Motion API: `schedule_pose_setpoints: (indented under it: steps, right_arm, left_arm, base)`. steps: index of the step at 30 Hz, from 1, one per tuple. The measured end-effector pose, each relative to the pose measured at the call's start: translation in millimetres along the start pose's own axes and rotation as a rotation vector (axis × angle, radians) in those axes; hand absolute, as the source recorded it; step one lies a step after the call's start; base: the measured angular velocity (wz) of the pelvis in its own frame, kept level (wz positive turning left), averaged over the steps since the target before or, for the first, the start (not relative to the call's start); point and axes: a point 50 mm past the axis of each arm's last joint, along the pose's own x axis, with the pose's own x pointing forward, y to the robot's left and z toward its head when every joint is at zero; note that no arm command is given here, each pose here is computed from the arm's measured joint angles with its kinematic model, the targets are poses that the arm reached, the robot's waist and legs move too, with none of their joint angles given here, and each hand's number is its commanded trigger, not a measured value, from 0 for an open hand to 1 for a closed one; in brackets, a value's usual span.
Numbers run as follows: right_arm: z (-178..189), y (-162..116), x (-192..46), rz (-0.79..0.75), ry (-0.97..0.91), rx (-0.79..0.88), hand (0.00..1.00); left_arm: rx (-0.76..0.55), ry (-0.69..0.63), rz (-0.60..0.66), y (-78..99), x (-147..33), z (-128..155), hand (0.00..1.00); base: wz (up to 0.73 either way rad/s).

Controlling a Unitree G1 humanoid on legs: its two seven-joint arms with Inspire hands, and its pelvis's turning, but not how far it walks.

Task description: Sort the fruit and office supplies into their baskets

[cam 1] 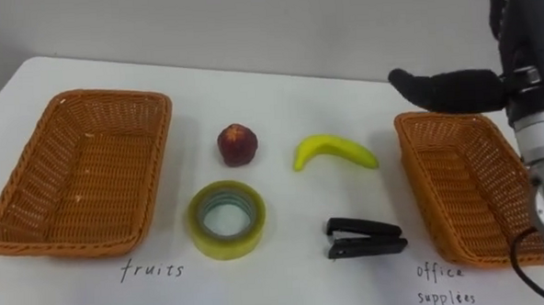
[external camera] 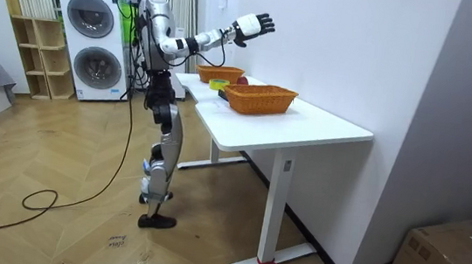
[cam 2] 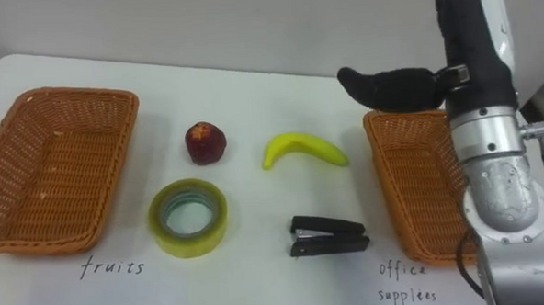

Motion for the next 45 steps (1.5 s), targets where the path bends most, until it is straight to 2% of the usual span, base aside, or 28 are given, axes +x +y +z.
schedule_pose_setpoints:
  steps: [8, 19, 28, 36, 45]
  right_arm:
    - [-10, 20, -3, 0.201, 0.059, -0.018, 0.0]
    - [-11, 32, -5, 0.359, 0.069, -0.043, 0.0]
    - [-29, 42, -12, 0.507, 0.203, -0.096, 0.0]
    - [-33, 48, -16, 0.621, 0.226, -0.074, 0.0]
    - [-49, 57, -25, 0.748, 0.334, -0.039, 0.0]
  left_arm:
    - [0.007, -0.014, -0.006, -0.7, 0.5, 5, 0.0]
    - [0.039, -0.037, -0.013, -1.4, 1.3, 11, 0.0]
    - [0.04, -0.027, -0.005, 6.4, 3.2, 12, 0.0]
    - [0.047, -0.012, -0.024, 7.6, 3.5, 9, 0.0]
    - [0.047, -0.013, -0.025, 10.7, 4.5, 12, 0.0]
  base:
    - [0.0]
    - [0.02]
    - [0.0]
    - [0.0]
    - [-0.01]
